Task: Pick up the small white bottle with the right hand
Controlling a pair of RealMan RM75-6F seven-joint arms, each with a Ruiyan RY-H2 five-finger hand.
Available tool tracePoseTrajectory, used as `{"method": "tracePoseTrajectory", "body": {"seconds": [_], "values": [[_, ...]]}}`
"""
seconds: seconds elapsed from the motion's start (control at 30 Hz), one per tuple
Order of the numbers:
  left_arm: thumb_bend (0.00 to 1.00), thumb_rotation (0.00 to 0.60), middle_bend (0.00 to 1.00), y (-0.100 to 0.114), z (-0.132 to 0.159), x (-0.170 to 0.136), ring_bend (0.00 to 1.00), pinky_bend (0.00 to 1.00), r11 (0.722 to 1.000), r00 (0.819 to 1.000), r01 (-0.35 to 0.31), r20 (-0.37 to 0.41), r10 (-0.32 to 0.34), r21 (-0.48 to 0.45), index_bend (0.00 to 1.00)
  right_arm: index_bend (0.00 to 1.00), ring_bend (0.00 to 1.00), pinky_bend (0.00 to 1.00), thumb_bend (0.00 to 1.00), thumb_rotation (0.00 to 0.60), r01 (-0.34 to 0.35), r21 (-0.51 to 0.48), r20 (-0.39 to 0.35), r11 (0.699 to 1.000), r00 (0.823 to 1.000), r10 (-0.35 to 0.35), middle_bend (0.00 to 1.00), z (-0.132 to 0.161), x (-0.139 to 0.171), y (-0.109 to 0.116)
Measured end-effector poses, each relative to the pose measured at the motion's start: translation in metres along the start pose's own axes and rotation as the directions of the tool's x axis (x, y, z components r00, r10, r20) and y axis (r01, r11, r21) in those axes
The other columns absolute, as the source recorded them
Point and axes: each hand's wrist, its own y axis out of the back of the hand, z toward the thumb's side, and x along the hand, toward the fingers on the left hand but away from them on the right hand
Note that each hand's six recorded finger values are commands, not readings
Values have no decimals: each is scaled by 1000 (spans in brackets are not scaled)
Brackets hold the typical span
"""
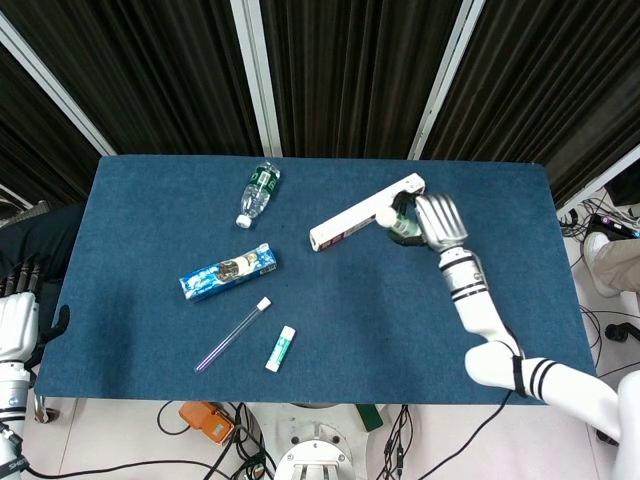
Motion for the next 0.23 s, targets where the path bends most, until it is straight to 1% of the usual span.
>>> {"method": "tracePoseTrajectory", "body": {"seconds": [0.1,0.23], "values": [[407,600,0,0,0,0,0,128,1000,1000,0,-3,0,-3,0,783,795,998,480,600,65,-33,14,997,998,-65,661,-9,4,26],[407,600,0,1,0,-1,0,128,1000,1000,-3,-4,3,-2,0,783,795,998,480,600,119,-97,27,988,993,-117,661,-17,10,47]]}}
